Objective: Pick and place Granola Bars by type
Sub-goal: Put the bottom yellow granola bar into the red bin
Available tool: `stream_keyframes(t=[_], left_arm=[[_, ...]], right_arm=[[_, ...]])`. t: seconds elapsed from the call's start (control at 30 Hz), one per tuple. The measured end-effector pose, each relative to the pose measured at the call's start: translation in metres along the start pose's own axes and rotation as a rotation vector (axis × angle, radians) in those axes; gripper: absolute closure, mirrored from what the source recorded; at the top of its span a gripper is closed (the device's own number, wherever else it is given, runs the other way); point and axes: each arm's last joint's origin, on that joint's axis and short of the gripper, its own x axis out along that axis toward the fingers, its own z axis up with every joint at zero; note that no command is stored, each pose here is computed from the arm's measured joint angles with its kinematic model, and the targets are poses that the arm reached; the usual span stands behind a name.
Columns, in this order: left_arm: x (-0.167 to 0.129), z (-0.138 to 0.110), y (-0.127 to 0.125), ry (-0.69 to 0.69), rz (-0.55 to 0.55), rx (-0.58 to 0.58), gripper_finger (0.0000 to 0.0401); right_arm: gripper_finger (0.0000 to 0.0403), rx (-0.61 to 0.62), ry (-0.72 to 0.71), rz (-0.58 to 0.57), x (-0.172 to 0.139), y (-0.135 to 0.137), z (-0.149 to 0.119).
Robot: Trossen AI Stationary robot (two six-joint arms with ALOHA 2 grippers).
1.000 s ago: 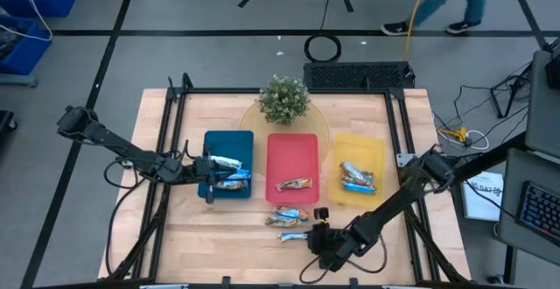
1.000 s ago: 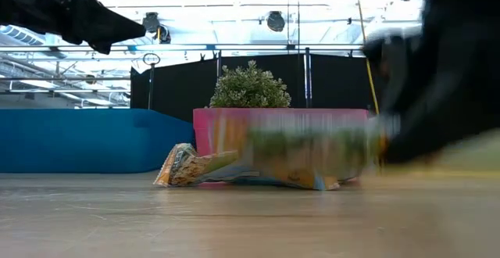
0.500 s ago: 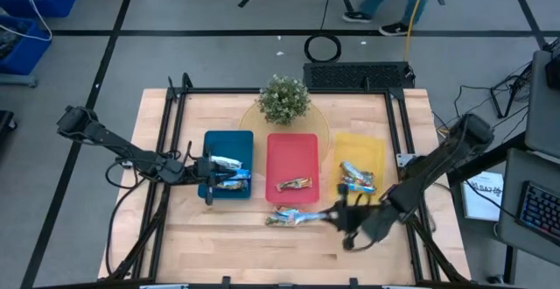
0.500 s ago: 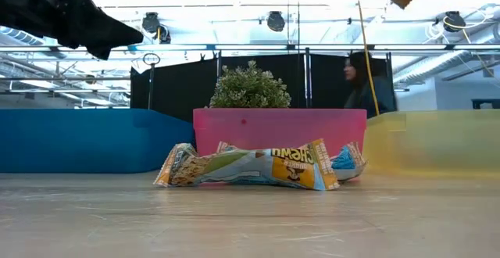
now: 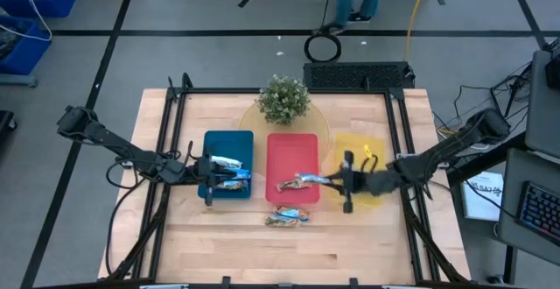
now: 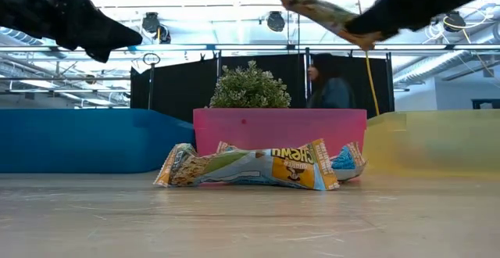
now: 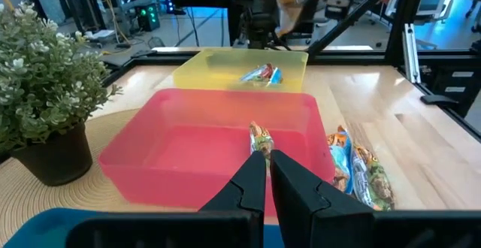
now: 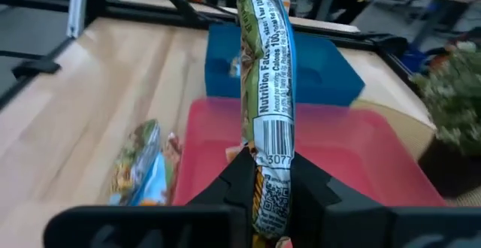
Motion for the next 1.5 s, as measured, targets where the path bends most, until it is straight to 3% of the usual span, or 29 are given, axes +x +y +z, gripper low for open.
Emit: stream_keyframes(t=[0.33,0.57,0.83,1.03,1.27,1.4,1.5], left_arm=[[0.0,-0.002,0.0,0.017,0.002,-0.025,0.037],[0.0,-0.004,0.0,0.042,0.004,-0.038,0.037],[0.0,-0.005,0.0,0.046,0.001,-0.044,0.037],[0.0,-0.005,-0.001,0.054,-0.045,-0.046,0.037],[0.0,-0.006,-0.001,0.062,-0.047,-0.045,0.037],[-0.001,-0.009,-0.002,0.094,-0.051,-0.029,0.037],[-0.002,-0.013,-0.003,0.124,-0.057,-0.015,0.037]], right_arm=[[0.0363,0.032,0.227,0.054,0.056,-0.055,0.019],[0.0366,0.04,0.469,0.05,0.105,-0.061,0.001],[0.0366,0.063,0.631,0.017,0.131,-0.069,-0.03],[0.0311,0.031,0.599,0.03,0.128,-0.069,-0.024],[0.0242,0.04,0.451,0.019,0.103,-0.074,0.012],[0.0243,-0.038,0.314,0.071,0.071,-0.064,0.04],[0.0278,-0.102,0.221,0.124,0.042,-0.052,0.047]])
